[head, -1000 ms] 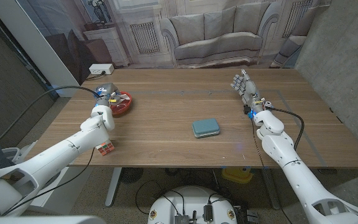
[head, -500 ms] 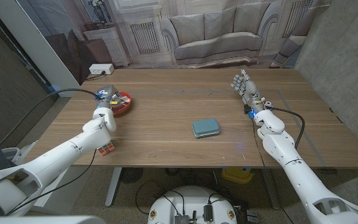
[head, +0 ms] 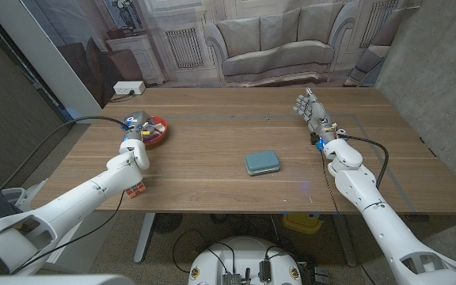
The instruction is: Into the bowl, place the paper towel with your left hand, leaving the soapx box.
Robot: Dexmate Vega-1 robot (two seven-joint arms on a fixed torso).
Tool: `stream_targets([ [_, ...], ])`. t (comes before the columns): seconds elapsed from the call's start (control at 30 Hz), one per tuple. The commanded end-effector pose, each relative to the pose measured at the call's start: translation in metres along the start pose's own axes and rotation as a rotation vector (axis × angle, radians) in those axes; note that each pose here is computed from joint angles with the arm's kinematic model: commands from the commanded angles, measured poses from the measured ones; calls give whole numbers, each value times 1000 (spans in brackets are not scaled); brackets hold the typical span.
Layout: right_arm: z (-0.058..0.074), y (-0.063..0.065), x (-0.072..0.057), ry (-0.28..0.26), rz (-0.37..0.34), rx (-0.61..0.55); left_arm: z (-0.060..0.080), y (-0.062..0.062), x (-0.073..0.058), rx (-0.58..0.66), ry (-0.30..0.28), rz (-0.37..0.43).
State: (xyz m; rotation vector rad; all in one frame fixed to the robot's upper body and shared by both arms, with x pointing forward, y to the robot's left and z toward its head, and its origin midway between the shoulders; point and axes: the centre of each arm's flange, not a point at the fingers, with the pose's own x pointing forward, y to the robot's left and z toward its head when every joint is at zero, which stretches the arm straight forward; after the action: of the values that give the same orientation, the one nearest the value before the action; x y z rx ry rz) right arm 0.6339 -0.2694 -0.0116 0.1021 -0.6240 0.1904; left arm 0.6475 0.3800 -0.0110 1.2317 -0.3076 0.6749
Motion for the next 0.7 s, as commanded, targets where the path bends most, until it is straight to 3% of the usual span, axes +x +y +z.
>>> stream_targets([
  [0.03,1,5,1,-1,6,-1,-5,-1,-1,-14,7,-10],
  [0.7,2,12,-1,-10,17,1,-9,5,-7,4,17,-30],
])
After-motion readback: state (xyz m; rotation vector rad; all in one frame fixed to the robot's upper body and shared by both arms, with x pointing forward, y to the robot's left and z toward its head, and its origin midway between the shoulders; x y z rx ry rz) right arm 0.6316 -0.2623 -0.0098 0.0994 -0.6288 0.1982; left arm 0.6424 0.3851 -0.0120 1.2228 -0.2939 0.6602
